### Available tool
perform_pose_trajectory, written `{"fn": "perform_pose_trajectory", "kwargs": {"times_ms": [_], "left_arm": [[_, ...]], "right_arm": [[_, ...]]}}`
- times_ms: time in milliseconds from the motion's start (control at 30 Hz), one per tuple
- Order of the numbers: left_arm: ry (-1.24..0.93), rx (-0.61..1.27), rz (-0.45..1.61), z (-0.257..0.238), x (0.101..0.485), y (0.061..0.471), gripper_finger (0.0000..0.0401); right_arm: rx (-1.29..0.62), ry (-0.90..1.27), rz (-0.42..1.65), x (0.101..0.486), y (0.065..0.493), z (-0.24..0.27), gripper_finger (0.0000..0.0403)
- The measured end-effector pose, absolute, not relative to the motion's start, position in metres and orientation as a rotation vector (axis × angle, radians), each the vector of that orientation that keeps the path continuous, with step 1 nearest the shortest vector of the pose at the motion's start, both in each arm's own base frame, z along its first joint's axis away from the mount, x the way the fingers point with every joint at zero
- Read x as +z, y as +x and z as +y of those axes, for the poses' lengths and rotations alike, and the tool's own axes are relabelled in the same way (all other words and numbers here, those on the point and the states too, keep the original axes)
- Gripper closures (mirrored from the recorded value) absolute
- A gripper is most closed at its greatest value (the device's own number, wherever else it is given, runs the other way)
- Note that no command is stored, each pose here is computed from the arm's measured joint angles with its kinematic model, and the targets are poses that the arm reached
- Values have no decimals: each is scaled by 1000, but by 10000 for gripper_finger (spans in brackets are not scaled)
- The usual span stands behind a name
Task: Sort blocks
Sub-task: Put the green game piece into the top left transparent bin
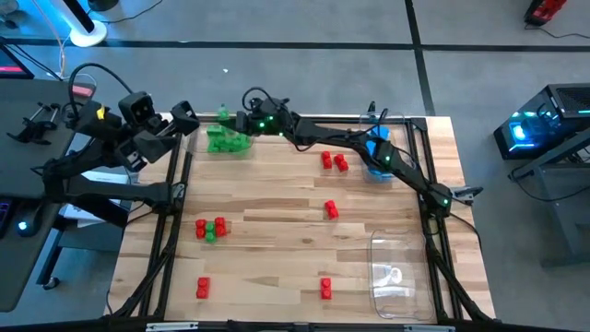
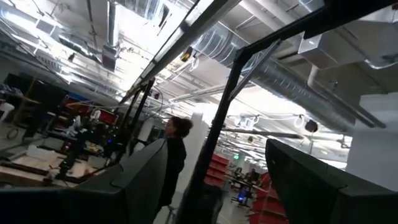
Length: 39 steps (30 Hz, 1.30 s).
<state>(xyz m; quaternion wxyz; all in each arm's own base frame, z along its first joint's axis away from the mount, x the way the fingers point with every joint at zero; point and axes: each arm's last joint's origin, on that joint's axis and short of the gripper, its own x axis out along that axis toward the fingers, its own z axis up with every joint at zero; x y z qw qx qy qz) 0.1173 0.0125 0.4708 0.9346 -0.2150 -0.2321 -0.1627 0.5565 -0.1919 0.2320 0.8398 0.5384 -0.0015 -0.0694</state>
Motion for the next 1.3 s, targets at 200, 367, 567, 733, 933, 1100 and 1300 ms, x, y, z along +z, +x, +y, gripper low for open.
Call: {"fn": "perform_pose_trajectory", "kwargs": {"times_ms": [200, 367, 567, 733, 933, 1100, 1300], "left_arm": [[-455, -412, -394, 10, 467, 119, 144], [-473, -406, -295, 10, 458, 123, 144], [-444, -380, -252, 12, 453, 132, 144], [-419, -349, -180, 14, 444, 139, 144], [-455, -242, 26, 18, 420, 159, 144], [-534, -233, 354, 8, 387, 169, 144], [-600, -191, 761, -24, 334, 167, 144]], "right_arm": [[117, 952, -1, 282, 547, -184, 403], [-10, 803, 237, 301, 524, -181, 403], [-178, 631, 566, 328, 476, -170, 403], [-337, 485, 941, 332, 433, -147, 403], [-427, 336, 1251, 336, 404, -105, 403], [-459, 265, 1340, 324, 387, -74, 403], [-503, 403, 1365, 275, 332, -49, 403]]}}
